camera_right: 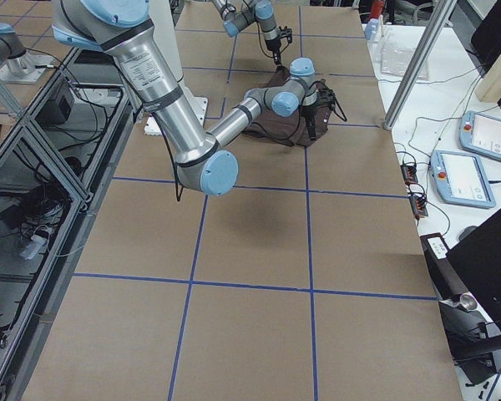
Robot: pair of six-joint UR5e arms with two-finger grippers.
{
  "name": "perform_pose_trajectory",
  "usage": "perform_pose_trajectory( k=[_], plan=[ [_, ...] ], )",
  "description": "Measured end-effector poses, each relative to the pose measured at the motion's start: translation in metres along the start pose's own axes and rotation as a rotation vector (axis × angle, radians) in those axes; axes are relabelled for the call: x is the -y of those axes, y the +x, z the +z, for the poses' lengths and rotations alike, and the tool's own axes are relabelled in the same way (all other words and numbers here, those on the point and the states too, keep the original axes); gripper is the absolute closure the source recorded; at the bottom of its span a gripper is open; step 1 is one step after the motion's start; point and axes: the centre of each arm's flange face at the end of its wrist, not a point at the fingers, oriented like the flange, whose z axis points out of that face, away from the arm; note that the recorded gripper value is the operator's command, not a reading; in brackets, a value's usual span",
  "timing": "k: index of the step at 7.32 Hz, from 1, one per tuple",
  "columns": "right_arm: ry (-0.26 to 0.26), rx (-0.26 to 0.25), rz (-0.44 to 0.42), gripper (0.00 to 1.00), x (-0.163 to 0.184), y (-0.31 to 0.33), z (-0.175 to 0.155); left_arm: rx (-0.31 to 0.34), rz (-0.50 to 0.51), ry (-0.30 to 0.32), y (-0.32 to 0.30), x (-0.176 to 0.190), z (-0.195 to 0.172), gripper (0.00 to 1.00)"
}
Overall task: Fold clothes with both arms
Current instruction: 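Drag the folded shirt away from the robot with the left gripper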
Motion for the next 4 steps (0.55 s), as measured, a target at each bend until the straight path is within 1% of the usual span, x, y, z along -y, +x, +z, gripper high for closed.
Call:
perform_pose_trajectory(
  k=[1,2,3,4],
  plan=[
    [0.002,0.002,0.000,0.00,0.000,0.000,-0.001,0.039,-0.001,0.040,-0.002,0.048,0.017,1.00],
    [0.003,0.004,0.000,0.00,0.000,0.000,-0.003,0.058,-0.005,0.084,-0.004,0.098,0.032,1.00],
    [0.005,0.005,0.000,0.00,0.000,0.000,-0.004,0.058,-0.003,0.128,-0.009,0.142,0.054,1.00],
    [0.007,0.008,-0.001,0.00,-0.001,0.000,-0.006,0.058,0.006,0.160,-0.019,0.175,0.080,1.00]
  ],
)
